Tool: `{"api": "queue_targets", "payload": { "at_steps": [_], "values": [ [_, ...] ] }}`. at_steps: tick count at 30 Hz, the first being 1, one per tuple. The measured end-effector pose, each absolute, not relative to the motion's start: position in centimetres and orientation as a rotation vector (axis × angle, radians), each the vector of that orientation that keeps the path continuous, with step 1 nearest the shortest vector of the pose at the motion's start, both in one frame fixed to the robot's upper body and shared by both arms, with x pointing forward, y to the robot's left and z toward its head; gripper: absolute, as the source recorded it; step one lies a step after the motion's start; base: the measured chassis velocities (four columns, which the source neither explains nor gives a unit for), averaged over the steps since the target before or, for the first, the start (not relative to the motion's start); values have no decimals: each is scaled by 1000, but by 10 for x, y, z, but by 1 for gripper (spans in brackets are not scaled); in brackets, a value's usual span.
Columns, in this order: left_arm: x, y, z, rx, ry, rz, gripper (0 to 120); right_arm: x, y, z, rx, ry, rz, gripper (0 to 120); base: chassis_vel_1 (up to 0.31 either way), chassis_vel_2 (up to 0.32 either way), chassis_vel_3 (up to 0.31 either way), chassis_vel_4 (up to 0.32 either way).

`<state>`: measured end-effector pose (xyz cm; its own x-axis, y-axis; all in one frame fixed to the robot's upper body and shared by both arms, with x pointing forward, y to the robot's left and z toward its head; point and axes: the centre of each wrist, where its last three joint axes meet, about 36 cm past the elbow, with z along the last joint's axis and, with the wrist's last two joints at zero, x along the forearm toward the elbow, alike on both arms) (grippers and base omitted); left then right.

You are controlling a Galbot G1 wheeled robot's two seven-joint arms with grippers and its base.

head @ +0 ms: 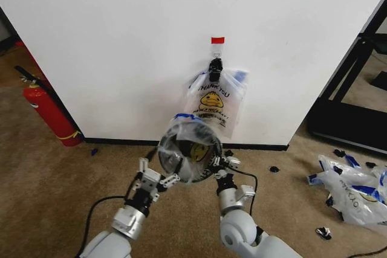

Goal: Pick up the garbage bag from the wall and place it over the trash bin.

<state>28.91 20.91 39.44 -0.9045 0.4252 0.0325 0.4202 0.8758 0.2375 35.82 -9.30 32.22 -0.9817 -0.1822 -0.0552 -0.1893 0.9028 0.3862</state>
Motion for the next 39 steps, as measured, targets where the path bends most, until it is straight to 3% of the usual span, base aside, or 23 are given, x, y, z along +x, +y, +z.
{"api": "queue_targets", "payload": {
  "at_steps": [6, 19, 39],
  "values": [
    [301, 211, 377, 675, 3097, 428, 44, 361, -86, 304, -438, 2984, 535, 0, 0, 0, 0, 0],
    [317, 219, 384, 592, 3258, 440, 0, 364, -99, 278, -639, 2820, 253, 0, 0, 0, 0, 0],
    [327, 208, 371, 593, 3386, 503, 0, 364, -98, 266, -909, 2620, 121, 0, 0, 0, 0, 0]
  ]
}}
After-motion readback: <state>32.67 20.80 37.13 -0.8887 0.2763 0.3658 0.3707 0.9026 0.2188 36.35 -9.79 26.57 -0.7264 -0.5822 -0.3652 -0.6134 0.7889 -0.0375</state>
